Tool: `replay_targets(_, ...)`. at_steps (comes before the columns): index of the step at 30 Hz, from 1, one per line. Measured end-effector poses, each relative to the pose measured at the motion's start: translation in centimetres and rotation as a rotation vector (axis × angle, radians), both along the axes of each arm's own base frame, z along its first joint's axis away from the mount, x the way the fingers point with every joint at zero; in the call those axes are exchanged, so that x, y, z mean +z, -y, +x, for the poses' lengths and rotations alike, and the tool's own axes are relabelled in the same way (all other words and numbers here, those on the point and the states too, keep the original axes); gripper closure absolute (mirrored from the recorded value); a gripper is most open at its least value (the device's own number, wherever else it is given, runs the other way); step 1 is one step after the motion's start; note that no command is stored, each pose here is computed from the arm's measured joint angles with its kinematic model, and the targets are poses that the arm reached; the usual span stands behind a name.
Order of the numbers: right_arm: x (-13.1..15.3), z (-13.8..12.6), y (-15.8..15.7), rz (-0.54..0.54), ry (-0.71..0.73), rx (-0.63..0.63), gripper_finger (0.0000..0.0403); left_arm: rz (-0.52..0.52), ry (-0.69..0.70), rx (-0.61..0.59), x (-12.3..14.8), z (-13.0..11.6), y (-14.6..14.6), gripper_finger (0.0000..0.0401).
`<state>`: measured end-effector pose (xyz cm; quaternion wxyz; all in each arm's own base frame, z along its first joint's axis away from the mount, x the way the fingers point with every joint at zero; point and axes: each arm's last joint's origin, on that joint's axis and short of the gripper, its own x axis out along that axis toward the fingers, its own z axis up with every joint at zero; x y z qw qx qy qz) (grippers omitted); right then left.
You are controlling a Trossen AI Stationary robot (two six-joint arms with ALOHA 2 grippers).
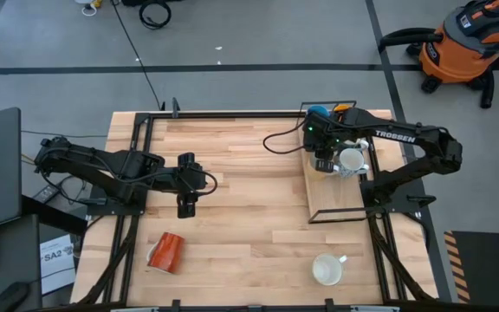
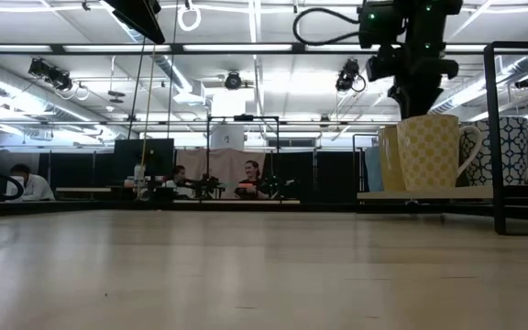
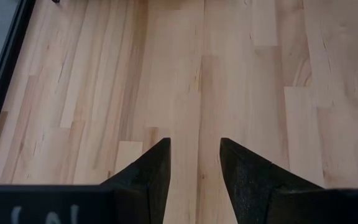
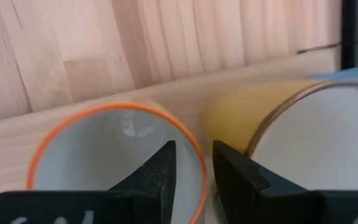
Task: Place coffee mugs
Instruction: Put the light green mug on the shelf
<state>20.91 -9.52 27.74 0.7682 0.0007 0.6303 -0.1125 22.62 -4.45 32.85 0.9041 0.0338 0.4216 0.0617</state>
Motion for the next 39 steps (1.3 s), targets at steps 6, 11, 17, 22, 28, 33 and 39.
replay_targets(6,2.4,0.8,-0.2,-0.020,0.092,0.006,0.0293,-0.004,0.001,0.005,0.0,0.0,0.0,0.0257)
replay_targets(11,4.7,1.7,-1.3,0.088,0.230,0.023,0.0293,-0.004,0.001,0.005,0.0,0.0,0.0,0.0257)
replay_targets(17,6.7,3.6,-4.0,0.328,0.442,0.049,0.0293,-0.005,0.001,0.005,0.0,0.0,0.0,0.0257)
replay_targets(22,7.4,5.0,-7.1,0.454,0.530,0.117,0.0293,-0.008,0.002,0.010,0.0,0.0,0.0,0.0257)
replay_targets(28,7.6,5.2,-11.7,0.517,0.515,0.186,0.0293,-0.034,0.008,0.041,0.0,0.0,0.0,0.0257)
replay_targets(33,7.6,4.5,-16.1,0.545,0.471,0.215,0.0293,-0.035,0.008,0.041,0.0,0.0,0.0,0.0257)
replay_targets(39,7.5,2.6,-21.4,0.523,0.445,0.241,0.0293,-0.050,0.011,0.060,0.0,0.0,0.0,0.0257)
